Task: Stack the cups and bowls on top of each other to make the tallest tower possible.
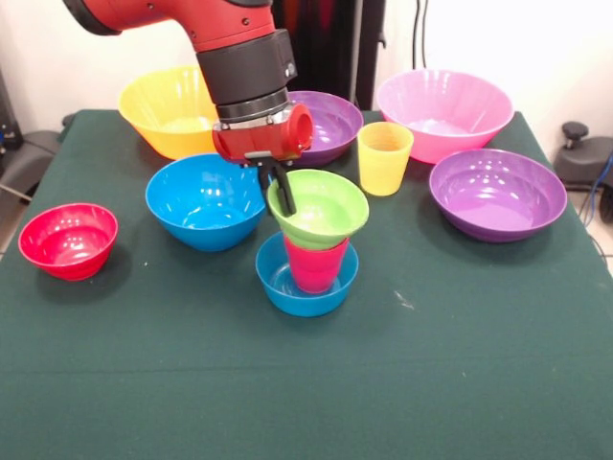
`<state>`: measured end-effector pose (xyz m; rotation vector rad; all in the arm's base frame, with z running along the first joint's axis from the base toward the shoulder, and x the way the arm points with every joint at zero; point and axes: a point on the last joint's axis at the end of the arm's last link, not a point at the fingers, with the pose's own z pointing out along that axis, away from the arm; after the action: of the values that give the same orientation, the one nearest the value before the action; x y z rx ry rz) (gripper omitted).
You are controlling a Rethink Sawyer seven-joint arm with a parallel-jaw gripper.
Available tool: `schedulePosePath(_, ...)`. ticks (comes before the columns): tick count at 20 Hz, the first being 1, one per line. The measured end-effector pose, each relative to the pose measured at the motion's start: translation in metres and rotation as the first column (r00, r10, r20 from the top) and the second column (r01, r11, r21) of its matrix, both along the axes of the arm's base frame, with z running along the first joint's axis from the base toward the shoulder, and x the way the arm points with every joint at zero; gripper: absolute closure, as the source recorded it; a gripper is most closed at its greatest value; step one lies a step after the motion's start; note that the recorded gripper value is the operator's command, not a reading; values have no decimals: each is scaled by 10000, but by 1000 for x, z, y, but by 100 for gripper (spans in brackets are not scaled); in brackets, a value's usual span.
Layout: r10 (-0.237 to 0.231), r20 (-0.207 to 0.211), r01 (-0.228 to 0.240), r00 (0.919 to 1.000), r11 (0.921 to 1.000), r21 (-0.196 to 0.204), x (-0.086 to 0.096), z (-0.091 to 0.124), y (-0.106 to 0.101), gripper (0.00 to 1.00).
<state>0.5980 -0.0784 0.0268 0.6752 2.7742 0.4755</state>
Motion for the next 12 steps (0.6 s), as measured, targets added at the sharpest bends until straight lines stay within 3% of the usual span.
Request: schedulePosePath(12,-53,0,53,10000,10000,0,0,0,-3,0)
